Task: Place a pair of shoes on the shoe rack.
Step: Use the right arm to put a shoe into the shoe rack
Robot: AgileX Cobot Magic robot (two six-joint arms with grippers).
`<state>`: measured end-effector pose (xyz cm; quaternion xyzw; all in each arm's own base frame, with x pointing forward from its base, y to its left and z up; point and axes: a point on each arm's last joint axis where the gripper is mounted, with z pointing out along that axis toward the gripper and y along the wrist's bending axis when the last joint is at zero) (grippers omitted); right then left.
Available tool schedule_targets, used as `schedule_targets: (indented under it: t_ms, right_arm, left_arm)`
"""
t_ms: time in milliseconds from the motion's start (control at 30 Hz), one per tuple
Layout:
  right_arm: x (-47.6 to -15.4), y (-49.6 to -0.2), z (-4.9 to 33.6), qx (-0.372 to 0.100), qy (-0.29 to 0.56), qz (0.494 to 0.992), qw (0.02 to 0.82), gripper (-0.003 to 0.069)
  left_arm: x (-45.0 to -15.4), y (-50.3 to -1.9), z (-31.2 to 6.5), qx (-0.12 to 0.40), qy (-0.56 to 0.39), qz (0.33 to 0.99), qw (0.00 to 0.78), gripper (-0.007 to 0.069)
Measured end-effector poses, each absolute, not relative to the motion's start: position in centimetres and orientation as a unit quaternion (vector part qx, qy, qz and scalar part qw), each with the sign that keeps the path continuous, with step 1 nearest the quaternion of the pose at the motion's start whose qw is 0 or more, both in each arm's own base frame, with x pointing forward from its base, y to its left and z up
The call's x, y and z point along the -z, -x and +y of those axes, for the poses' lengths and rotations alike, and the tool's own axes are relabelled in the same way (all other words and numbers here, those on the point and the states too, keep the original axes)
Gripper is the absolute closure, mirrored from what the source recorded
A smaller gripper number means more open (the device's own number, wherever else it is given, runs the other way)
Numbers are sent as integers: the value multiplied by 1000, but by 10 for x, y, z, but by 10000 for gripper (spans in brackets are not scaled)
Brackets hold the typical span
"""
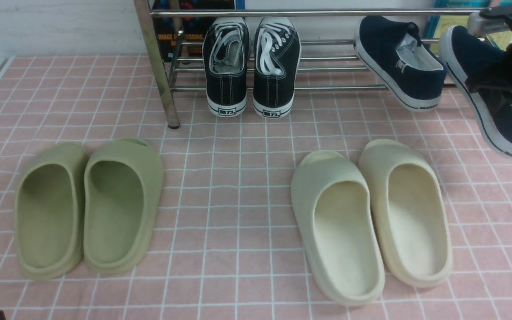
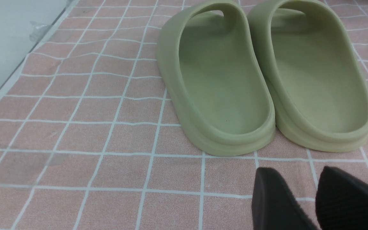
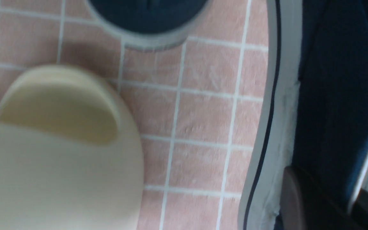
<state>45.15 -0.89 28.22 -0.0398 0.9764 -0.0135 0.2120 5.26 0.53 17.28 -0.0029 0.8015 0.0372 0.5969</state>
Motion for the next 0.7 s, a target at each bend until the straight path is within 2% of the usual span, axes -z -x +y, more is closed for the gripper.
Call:
schedule_targets:
  t_ms: [267, 700]
  right_arm:
    - [-271, -501, -10, 21, 71, 970, 232, 648]
    - [-271, -517, -5, 38, 119, 960, 250, 645]
  left_arm:
    - [-173, -53, 5, -37, 3, 801, 597, 386]
    - [-173, -53, 5, -37, 3, 801, 597, 386]
